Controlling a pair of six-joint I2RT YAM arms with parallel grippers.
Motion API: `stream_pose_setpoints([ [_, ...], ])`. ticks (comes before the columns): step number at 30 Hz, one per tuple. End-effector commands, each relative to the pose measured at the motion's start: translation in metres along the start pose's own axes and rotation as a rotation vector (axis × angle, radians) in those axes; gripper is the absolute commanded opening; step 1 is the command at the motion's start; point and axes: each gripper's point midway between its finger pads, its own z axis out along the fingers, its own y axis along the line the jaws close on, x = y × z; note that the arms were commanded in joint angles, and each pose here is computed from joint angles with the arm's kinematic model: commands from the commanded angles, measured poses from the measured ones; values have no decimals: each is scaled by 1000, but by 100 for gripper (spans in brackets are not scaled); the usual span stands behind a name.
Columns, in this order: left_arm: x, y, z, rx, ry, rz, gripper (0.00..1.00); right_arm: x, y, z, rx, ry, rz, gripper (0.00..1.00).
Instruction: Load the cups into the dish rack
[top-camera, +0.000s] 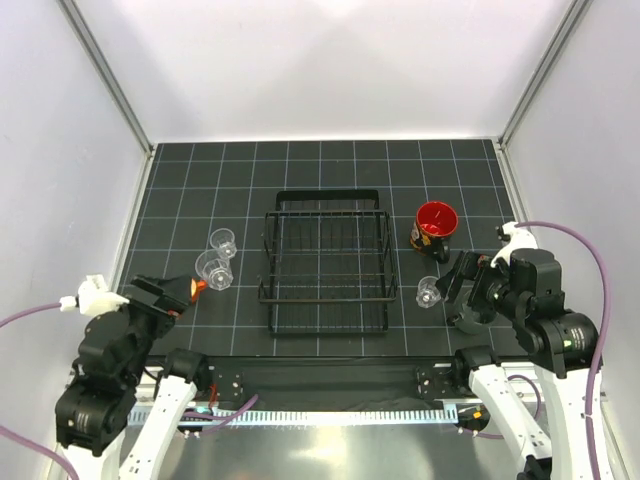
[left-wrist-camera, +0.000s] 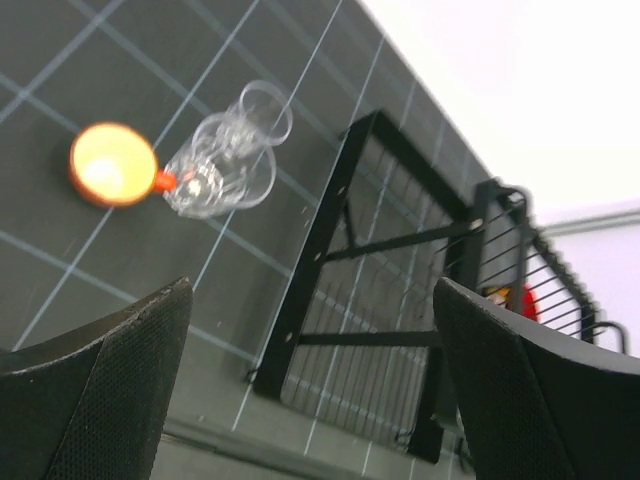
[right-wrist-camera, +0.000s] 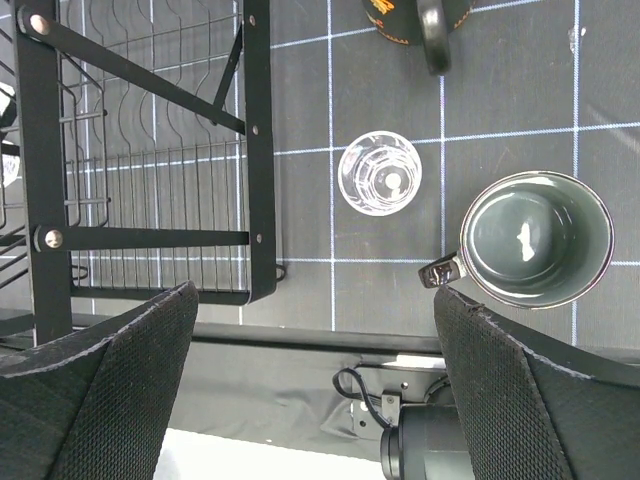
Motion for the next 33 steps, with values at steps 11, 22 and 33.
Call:
stream_pose_setpoints([
  [11,49,12,35,-122,240,60,90,-10,29,4,-137,46,-49,100],
  [22,43,-9,78,-132,218,59,81,-40,16,47,21,77,-51,100],
  [33,17,-47,89,4,137,125,78,-92,-7,88,231,-47,75,95],
])
